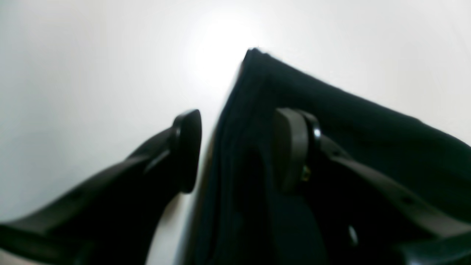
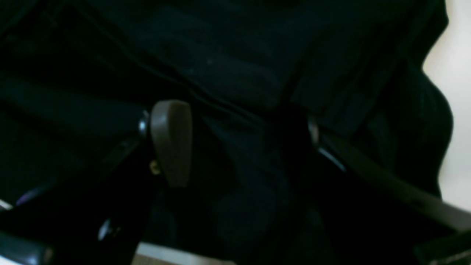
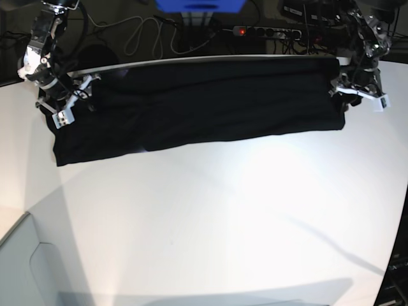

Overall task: Fold the T-shirt properly
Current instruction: 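Hold the strip ends with both grippers, adjusting the left grip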

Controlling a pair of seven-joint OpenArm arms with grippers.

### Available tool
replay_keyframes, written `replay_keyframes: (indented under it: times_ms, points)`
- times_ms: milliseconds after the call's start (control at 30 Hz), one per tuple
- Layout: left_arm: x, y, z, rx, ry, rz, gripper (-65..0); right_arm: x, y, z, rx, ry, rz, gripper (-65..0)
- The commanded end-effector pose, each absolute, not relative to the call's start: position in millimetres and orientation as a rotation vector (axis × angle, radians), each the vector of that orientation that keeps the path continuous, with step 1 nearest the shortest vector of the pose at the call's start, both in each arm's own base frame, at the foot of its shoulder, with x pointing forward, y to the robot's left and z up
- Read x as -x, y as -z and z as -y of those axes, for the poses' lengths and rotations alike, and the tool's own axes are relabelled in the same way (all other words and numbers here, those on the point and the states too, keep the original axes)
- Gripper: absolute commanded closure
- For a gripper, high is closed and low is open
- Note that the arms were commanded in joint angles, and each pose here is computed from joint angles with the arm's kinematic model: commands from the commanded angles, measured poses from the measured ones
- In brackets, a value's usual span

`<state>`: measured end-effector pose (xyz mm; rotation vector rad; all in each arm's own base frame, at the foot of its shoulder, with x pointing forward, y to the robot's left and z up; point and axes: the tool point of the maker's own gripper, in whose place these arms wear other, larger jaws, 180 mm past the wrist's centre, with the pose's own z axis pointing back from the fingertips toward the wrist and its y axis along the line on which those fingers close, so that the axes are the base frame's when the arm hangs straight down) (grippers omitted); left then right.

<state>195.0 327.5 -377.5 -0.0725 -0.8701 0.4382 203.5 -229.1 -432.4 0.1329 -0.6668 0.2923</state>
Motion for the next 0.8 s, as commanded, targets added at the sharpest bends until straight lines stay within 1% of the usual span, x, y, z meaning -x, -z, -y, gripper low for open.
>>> replay_keyframes:
  times_ms: [0, 167, 433, 567, 600, 700, 767]
  points:
    - [-199.3, 360.9, -336.2, 0.052, -0.437, 0.925, -30.0, -181.4, 447.1, 235.8, -0.103, -0.326, 0.547, -36.8]
    - [-190.3, 347.1, -348.1, 0.011, -0.493, 0.972, -30.4, -181.4, 447.1, 235.8, -0.103, -0.326, 0.547, -36.8]
    - [-185.2, 362.0, -350.0, 0.027, -0.525, 0.939, -30.4, -181.4, 447.1, 235.8, -0.103, -0.326, 0.547, -36.8]
    - [-189.1, 368.0, -337.3, 0.057, -0.501, 0.922, -30.6, -181.4, 447.1, 235.8, -0.103, -0.326, 0.547, -36.8]
    - [-190.3, 369.1, -334.3, 0.064, -0.495, 0.919, -31.4, -181.4, 447.1, 235.8, -0.103, -0.326, 0.547, -36.8]
    - [-189.5, 372.4, -329.2, 0.076, -0.501, 0.913, -36.5, -181.4, 447.1, 235.8, -0.103, -0.326, 0.547, -36.8]
    - [-188.9, 373.6, -326.5, 0.083, -0.510, 0.916, -37.7, -181.4, 447.1, 235.8, -0.103, -0.326, 0.547, -36.8]
